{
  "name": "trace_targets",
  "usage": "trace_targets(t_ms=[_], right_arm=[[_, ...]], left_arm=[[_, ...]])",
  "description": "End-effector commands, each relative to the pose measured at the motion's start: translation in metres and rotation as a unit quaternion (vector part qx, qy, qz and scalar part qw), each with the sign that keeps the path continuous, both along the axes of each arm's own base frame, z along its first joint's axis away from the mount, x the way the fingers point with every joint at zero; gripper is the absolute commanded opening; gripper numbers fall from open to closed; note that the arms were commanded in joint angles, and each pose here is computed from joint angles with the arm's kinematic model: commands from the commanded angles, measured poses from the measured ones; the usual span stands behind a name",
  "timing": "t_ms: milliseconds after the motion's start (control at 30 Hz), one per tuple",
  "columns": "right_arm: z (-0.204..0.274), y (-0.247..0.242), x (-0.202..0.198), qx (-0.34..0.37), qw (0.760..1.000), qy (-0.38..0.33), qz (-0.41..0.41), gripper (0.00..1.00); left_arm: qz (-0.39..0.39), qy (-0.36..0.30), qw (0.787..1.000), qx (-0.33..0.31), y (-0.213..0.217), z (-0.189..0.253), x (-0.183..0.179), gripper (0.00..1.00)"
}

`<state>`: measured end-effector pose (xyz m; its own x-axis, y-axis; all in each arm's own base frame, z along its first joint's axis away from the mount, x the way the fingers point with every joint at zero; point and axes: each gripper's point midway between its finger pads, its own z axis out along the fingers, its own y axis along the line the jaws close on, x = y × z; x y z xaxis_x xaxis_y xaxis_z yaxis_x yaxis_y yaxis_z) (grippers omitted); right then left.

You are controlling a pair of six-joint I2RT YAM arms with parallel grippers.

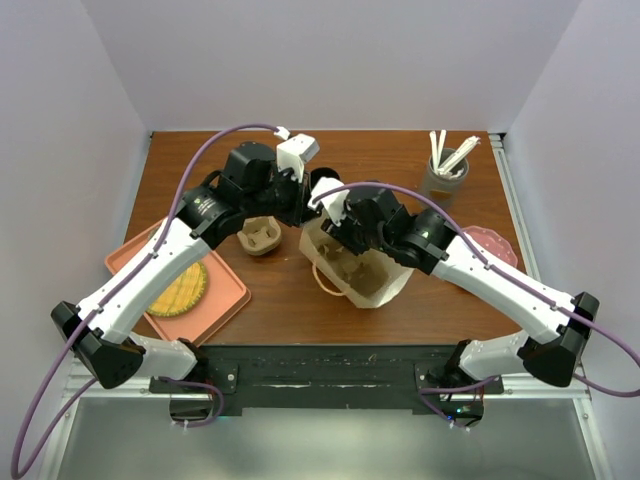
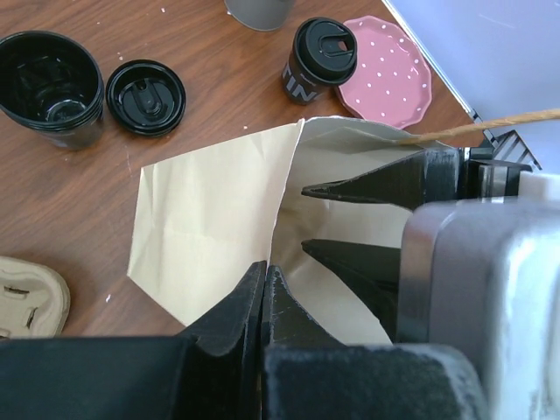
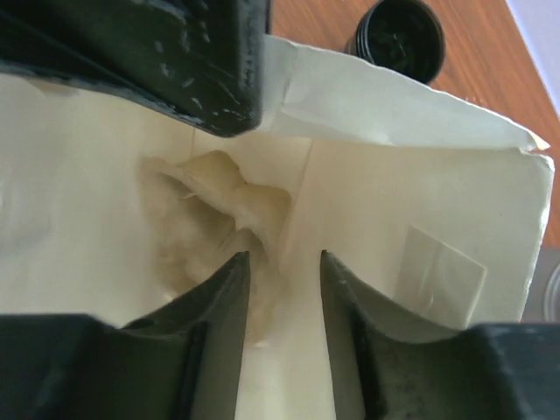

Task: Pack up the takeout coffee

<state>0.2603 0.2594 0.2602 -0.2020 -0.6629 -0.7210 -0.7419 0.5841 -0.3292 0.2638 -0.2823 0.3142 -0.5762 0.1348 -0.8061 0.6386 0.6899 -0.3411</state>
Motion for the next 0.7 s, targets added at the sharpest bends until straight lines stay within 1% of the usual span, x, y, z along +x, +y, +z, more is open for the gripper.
trace_targets(t_ms=[0,100,267,333,367,400,433,467,500,533,567,633,667], right_arm=[[0.027,0.007,0.006,0.047,0.998,-0.037,0.004,0.48],[0.044,0.011,0.005,0.067,0.996,-0.056,0.021,0.49],[0.071,0.01,0.005,0.09,0.994,-0.055,0.006,0.44],[0.091,0.006,0.003,0.129,0.99,-0.043,-0.03,0.45],[0.098,0.004,0.002,0.145,0.988,-0.038,-0.048,0.47],[0.106,0.003,0.0,0.185,0.979,-0.017,-0.083,0.48],[0.121,-0.001,-0.003,0.218,0.97,-0.011,-0.106,0.48],[0.123,-0.004,-0.008,0.232,0.965,0.005,-0.119,0.48],[0.126,-0.004,-0.012,0.265,0.953,0.031,-0.145,0.51],[0.139,-0.006,-0.016,0.287,0.945,0.038,-0.155,0.52],[0.137,-0.011,-0.02,0.287,0.941,0.054,-0.17,0.52],[0.149,-0.013,-0.026,0.32,0.925,0.078,-0.192,0.53],[0.147,-0.018,-0.031,0.318,0.922,0.09,-0.203,0.53]], left_arm=[[-0.004,-0.02,1.0,-0.003,-0.003,0.001,0.006,0.0],[-0.006,-0.017,1.0,-0.006,-0.005,-0.001,0.006,0.0],[-0.008,-0.009,1.0,-0.004,-0.005,-0.008,0.004,0.0],[-0.008,0.0,1.0,0.0,-0.004,-0.011,0.001,0.0],[-0.005,0.009,1.0,0.0,-0.003,-0.014,0.0,0.04],[-0.004,0.013,1.0,-0.003,-0.002,-0.013,-0.003,0.04],[0.0,0.021,1.0,-0.004,0.0,-0.015,-0.005,0.04],[0.008,0.033,0.999,-0.01,0.001,-0.017,-0.009,0.07],[0.014,0.039,0.999,-0.016,0.002,-0.016,-0.01,0.1],[0.02,0.035,0.999,-0.03,0.004,-0.008,-0.013,0.15],[0.037,0.045,0.997,-0.041,0.006,-0.007,-0.014,0.28],[0.055,0.034,0.996,-0.066,0.011,0.008,-0.016,0.41],[0.073,0.036,0.994,-0.074,0.014,0.009,-0.015,0.49]])
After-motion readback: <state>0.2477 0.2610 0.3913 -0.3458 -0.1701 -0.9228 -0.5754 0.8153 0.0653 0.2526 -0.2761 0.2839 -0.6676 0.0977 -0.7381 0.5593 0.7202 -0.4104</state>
